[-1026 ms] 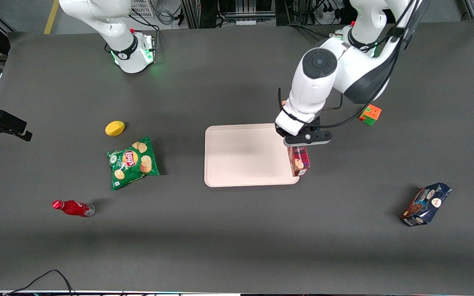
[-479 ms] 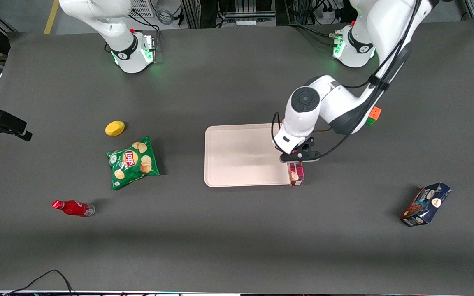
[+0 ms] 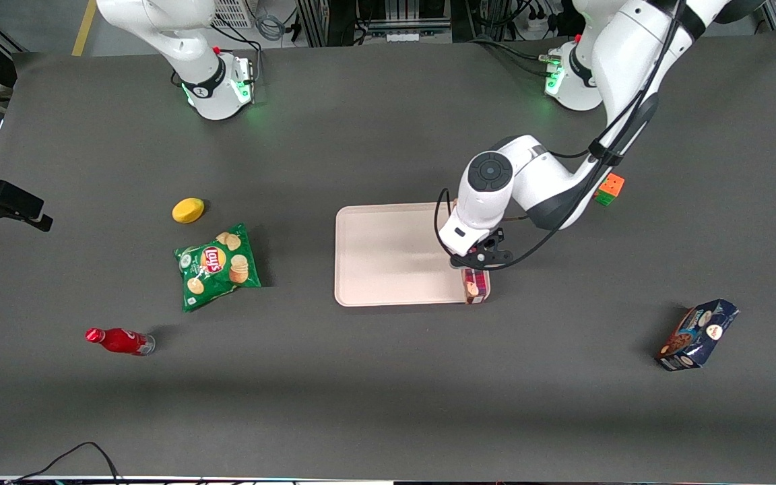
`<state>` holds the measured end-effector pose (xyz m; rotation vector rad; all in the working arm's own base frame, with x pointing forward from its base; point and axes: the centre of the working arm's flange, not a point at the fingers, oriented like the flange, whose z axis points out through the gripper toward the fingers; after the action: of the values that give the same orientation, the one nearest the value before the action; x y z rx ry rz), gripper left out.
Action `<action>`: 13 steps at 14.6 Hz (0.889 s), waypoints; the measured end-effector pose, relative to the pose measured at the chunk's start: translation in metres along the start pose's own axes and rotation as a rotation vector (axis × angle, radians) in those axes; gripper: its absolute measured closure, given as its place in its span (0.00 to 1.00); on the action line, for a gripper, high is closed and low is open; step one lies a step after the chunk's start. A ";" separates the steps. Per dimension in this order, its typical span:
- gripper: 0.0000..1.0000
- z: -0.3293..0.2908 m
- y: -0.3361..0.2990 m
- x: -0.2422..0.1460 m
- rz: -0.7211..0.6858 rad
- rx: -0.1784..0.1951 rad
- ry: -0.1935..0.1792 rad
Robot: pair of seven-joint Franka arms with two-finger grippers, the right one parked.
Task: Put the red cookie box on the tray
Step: 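Lower the red cookie box onto the white tray, then open the left gripper and release the box on the tray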
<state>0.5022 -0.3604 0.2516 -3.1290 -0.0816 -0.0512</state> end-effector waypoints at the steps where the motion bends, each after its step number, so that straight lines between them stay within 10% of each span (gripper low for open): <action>1: 0.74 0.001 0.003 -0.002 0.003 -0.004 0.000; 13: 0.64 0.027 0.013 -0.026 0.024 -0.018 -0.007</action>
<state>0.4781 -0.3740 0.2237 -3.1479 -0.0431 -0.0408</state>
